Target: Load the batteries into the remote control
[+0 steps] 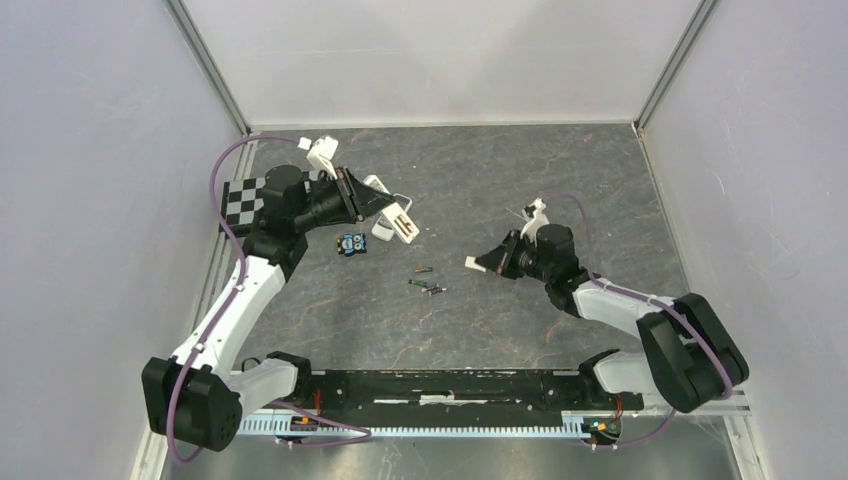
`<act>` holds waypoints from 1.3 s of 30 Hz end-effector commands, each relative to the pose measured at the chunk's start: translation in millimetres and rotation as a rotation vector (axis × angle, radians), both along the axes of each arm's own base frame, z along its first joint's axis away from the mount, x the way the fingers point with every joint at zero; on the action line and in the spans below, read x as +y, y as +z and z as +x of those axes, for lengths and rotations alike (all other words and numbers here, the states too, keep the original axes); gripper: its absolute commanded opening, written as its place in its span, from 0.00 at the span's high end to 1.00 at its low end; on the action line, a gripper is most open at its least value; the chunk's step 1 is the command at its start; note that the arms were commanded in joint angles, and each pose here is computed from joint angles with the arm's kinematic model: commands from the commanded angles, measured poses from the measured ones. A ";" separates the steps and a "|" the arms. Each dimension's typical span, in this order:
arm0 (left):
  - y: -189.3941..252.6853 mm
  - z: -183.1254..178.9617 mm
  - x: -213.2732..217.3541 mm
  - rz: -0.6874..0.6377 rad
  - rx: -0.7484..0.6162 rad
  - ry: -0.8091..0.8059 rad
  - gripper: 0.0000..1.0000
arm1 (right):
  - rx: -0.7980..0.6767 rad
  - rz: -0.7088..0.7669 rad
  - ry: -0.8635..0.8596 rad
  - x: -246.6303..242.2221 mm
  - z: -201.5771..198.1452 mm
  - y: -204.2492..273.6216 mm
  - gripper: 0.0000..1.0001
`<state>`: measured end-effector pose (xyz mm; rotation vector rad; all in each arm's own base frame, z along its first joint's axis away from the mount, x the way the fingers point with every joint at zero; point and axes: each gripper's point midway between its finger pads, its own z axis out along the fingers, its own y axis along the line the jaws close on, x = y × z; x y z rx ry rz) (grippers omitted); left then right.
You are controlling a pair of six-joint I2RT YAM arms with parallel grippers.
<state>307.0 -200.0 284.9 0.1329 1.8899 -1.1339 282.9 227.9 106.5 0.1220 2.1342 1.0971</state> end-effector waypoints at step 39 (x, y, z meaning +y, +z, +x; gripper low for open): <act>95.2 -80.7 -36.7 -0.166 -0.434 -0.500 0.98 | -0.746 0.214 0.694 105.3 -71.3 218.1 0.07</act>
